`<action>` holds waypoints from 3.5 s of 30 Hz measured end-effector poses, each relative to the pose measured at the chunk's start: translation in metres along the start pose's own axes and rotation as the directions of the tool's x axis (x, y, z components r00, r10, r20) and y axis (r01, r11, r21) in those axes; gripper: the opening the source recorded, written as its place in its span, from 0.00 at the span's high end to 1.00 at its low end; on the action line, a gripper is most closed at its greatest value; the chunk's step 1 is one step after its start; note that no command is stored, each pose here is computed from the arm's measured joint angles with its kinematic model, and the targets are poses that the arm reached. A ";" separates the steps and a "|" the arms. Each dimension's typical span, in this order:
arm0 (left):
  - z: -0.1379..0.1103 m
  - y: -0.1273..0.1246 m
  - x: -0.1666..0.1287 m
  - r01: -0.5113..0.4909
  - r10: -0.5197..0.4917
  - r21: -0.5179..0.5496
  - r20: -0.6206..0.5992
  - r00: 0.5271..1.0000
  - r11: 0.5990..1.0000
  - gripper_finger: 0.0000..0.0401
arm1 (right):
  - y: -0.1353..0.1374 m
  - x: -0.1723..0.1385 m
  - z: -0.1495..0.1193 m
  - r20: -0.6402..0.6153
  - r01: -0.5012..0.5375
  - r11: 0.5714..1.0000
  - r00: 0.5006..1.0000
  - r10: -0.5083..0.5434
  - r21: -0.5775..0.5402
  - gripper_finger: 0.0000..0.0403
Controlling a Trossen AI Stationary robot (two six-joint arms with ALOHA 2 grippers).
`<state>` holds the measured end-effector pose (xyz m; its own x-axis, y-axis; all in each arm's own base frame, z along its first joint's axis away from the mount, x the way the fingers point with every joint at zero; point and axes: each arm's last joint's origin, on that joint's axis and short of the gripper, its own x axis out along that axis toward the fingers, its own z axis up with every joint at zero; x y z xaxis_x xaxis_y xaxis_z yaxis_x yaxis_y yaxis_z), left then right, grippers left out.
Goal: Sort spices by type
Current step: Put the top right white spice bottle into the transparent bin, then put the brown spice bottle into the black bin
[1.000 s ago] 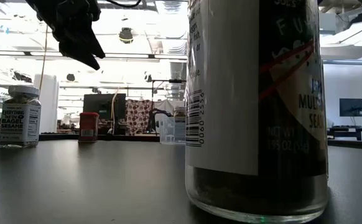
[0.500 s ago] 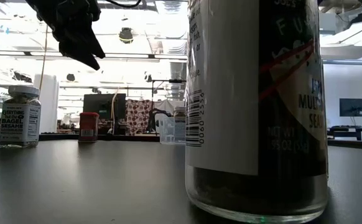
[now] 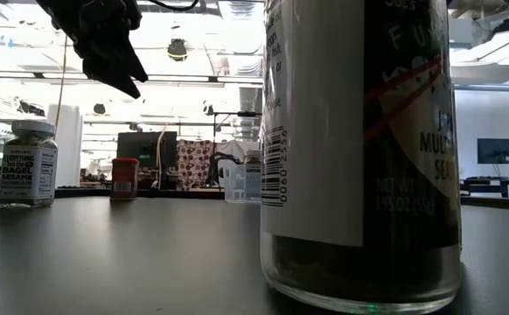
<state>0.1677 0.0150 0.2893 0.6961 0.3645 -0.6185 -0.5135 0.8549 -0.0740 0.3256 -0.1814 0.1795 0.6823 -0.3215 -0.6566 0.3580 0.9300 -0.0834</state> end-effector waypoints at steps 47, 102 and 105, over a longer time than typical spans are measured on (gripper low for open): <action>0.000 0.000 0.000 0.000 0.000 -0.018 0.000 1.000 1.000 0.17 | 0.003 -0.003 0.007 0.042 0.075 0.997 0.996 -0.074 -0.005 0.95; 0.000 -0.017 0.005 0.040 -0.041 -0.049 -0.025 0.999 0.998 0.19 | 0.193 -0.198 -0.053 -0.424 0.214 0.851 0.905 0.011 0.479 0.96; 0.004 -0.034 0.011 0.020 -0.021 -0.018 -0.037 0.999 1.000 0.19 | 0.182 -0.210 -0.064 -0.388 0.187 0.850 0.921 0.022 0.492 0.96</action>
<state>0.1945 -0.0087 0.2884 0.6875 0.3325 -0.6456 -0.5082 0.8553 -0.1006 0.2066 0.0666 0.2547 0.3890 -0.2066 -0.8978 0.7459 0.6426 0.1754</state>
